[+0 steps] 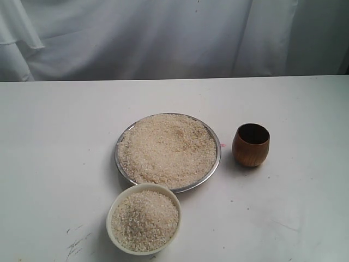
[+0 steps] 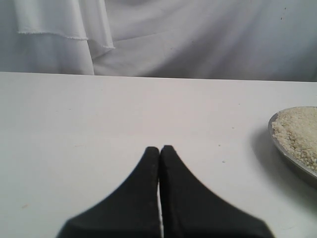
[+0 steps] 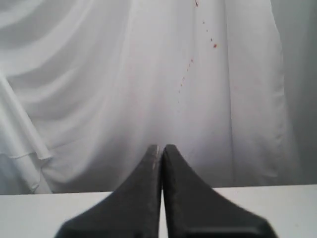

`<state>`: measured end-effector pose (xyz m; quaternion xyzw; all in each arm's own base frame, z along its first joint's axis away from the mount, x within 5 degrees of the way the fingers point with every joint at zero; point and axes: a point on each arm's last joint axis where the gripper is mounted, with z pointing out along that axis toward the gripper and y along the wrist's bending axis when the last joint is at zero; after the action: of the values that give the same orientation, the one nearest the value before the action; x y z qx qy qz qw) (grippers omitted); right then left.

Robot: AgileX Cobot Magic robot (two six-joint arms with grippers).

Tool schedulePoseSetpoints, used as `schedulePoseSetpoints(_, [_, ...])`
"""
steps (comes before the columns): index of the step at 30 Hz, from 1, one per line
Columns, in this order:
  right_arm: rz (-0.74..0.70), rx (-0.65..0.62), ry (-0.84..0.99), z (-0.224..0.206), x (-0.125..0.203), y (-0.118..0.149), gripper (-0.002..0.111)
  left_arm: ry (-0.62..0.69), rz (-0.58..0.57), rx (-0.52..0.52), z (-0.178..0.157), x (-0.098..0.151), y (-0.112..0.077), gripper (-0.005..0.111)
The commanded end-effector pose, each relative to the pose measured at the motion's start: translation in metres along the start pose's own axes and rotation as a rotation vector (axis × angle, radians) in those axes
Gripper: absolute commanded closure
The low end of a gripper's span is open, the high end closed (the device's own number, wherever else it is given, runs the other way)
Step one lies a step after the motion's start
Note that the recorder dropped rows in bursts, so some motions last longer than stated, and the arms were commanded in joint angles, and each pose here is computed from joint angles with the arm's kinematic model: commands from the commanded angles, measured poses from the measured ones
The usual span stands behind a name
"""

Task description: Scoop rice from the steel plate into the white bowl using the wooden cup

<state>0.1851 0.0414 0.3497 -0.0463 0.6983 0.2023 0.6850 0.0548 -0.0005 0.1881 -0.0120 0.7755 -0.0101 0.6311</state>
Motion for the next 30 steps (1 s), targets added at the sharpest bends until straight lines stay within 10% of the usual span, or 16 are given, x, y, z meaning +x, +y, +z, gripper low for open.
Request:
schedulePoseSetpoints(1, [-0.028,0.031,-0.051,-0.02,-0.011,0.004,0.108,-0.007,-0.004,0.002,0.0,0.001,0.0,0.107])
schedulePoseSetpoints(30, [-0.084,0.244,-0.321,-0.145,0.045,0.002,0.108,-0.007,-0.004,0.002,0.0,0.001,0.0,0.107])
